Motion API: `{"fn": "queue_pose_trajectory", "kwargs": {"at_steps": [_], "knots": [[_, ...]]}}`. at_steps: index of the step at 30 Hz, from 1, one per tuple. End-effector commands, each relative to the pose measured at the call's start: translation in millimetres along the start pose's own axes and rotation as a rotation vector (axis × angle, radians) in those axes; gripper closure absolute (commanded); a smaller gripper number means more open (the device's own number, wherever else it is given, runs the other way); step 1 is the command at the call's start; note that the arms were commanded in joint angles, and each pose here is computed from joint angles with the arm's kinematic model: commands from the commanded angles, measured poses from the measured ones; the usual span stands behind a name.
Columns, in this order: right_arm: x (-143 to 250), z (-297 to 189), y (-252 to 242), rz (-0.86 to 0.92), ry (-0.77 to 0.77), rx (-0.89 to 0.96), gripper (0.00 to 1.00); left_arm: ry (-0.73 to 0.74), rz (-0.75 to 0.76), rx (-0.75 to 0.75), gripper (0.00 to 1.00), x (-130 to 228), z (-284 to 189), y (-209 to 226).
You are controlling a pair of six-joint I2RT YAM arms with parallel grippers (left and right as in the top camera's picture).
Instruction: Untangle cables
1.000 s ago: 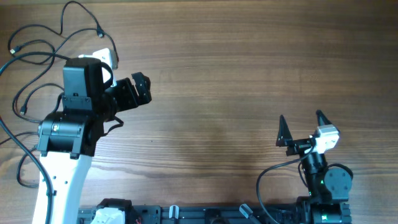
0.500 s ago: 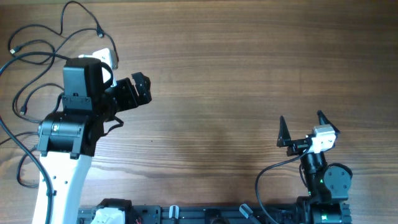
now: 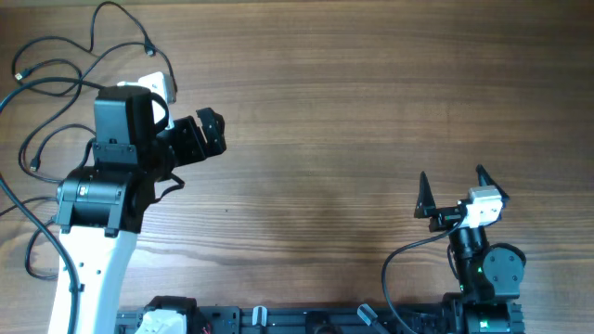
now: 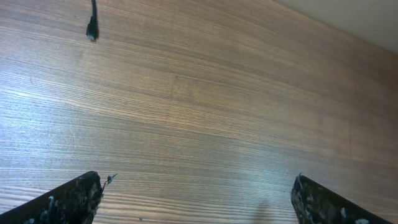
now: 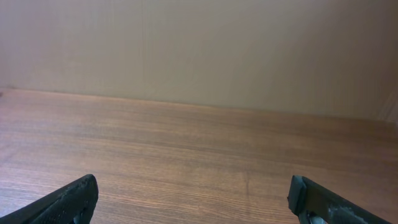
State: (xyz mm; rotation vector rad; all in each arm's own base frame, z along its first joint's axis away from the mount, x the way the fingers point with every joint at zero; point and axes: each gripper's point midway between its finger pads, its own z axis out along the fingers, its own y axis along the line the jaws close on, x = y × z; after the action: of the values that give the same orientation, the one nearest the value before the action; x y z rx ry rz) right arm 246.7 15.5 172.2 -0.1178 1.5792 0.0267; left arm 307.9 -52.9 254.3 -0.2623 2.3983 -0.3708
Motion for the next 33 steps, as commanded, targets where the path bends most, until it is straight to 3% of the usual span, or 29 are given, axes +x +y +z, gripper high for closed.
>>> {"fn": "queue_pose_trajectory", "kwargs": {"at_steps": [1, 25, 33], "knots": [[-3.1, -0.8, -4.6, -0.021, -0.013, 0.025, 0.0, 0.0, 0.012, -0.006, 0.0, -0.5, 1.4, 0.1], [-3.1, -0.8, -4.7, -0.021, -0.013, 0.025, 0.0, 0.046, 0.004, -0.056, 0.0, 10.6, 2.6, 10.6], [-3.2, -0.8, -4.6, -0.021, -0.013, 0.025, 0.0, 0.165, -0.018, -0.105, 0.0, 69.0, 3.7, 34.0]]}}
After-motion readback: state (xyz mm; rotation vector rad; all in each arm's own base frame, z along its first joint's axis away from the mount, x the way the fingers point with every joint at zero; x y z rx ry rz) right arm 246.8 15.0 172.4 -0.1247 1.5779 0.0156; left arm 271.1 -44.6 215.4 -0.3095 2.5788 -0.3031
